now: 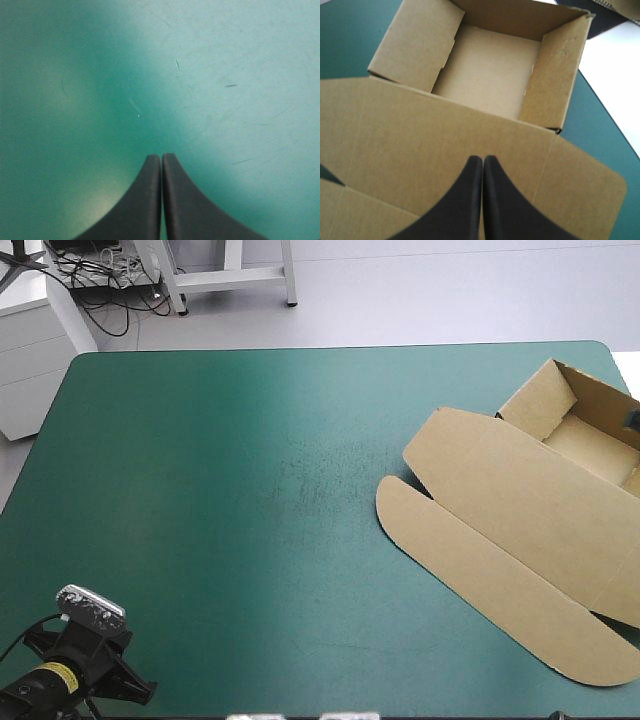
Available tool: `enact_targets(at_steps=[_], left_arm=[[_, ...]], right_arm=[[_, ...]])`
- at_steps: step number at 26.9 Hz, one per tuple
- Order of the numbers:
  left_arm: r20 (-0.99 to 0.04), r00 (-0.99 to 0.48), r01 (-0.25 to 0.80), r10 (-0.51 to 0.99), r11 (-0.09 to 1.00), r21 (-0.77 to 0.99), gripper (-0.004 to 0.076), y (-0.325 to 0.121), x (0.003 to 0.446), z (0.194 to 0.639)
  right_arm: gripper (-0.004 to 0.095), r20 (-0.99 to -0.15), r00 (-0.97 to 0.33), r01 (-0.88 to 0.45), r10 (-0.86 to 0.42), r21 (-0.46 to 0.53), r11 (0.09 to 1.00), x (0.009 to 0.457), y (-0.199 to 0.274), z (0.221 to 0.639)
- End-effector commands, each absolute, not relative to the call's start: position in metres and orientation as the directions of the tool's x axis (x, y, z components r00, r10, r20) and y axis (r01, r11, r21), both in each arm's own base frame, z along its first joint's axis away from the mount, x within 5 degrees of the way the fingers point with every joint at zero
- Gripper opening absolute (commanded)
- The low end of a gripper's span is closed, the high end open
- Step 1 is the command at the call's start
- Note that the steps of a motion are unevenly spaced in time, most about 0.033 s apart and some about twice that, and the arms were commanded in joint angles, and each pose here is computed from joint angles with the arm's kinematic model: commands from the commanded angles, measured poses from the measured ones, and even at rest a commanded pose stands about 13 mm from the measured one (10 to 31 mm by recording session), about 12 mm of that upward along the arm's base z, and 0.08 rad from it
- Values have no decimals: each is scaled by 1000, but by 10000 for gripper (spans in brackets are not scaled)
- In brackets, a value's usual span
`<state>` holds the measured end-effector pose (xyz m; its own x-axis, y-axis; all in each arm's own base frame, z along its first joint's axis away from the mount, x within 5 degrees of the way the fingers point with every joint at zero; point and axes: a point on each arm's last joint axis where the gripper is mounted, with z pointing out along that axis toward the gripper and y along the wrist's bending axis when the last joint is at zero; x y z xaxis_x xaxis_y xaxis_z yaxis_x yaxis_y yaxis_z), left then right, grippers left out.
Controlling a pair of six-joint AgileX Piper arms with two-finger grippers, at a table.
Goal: Fold the box
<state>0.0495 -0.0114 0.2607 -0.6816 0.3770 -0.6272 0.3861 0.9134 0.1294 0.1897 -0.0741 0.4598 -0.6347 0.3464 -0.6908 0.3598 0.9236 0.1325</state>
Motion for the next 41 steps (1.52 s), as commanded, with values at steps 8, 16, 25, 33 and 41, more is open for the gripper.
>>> enact_targets(at_steps=[8,16,25,33,41], left_arm=[[-676,-652,378,345,920,104,-10,-14,53,270],[-699,-635,389,330,918,80,-10,-16,49,273],[-879,-411,374,242,924,80,-10,-13,39,295],[-874,-421,378,242,923,73,-10,-13,36,293],[-882,-415,372,224,926,61,-10,-13,38,292]], right_arm=[[-15,-720,-681,18,132,164,986,111,2,402],[-15,-670,-742,-78,15,109,991,81,10,322],[-15,-685,-729,-67,-9,57,996,61,8,273],[-15,-761,-648,-79,-35,22,997,44,10,278],[-15,-762,-647,-80,-35,22,997,44,10,278]])
